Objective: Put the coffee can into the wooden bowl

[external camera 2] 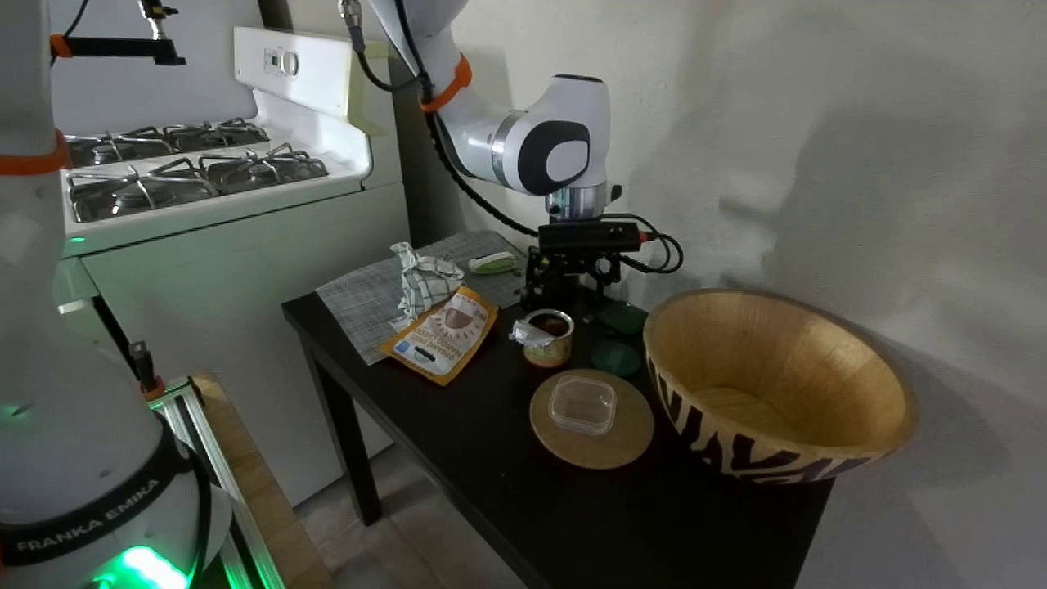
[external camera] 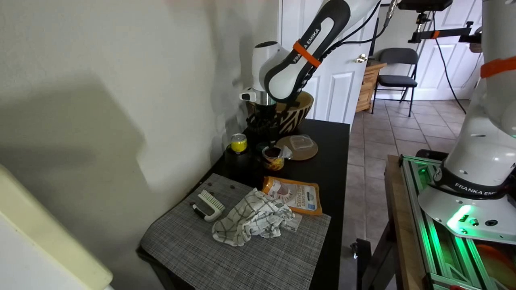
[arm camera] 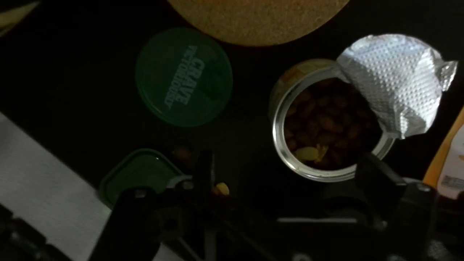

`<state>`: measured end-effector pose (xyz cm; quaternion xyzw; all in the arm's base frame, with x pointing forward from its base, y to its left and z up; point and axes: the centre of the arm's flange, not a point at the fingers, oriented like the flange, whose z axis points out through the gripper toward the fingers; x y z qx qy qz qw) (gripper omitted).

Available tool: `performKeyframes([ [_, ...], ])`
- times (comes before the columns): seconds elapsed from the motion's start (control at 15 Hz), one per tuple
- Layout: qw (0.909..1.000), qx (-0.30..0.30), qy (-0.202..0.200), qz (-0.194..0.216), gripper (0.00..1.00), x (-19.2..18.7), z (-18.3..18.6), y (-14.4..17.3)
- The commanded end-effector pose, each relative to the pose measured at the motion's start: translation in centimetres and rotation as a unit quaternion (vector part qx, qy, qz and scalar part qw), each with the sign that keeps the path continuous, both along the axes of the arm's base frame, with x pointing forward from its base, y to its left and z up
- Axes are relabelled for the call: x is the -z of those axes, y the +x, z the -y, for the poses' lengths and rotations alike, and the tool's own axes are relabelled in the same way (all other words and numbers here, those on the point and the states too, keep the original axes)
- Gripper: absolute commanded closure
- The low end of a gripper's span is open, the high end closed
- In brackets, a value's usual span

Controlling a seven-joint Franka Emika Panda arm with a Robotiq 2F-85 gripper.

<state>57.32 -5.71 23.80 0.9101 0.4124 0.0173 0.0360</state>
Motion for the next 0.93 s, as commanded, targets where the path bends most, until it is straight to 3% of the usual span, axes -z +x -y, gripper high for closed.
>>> performKeyframes([
  [0.0, 0.9985, -0.035, 0.041, -0.002, 0.00, 1.4, 1.1, 0.9],
  [0.27, 0.9970, -0.050, 0.058, 0.001, 0.00, 1.8, 2.4, 1.3],
  [0.6, 0.9955, -0.072, 0.061, -0.009, 0.21, 2.9, 2.7, 1.8],
  [0.67, 0.9952, -0.077, 0.060, -0.012, 0.18, 3.2, 2.5, 1.9],
  [0.73, 0.9949, -0.081, 0.060, -0.014, 0.24, 3.5, 2.3, 2.0],
  [0.87, 0.9943, -0.088, 0.058, -0.017, 0.22, 3.9, 1.9, 2.1],
])
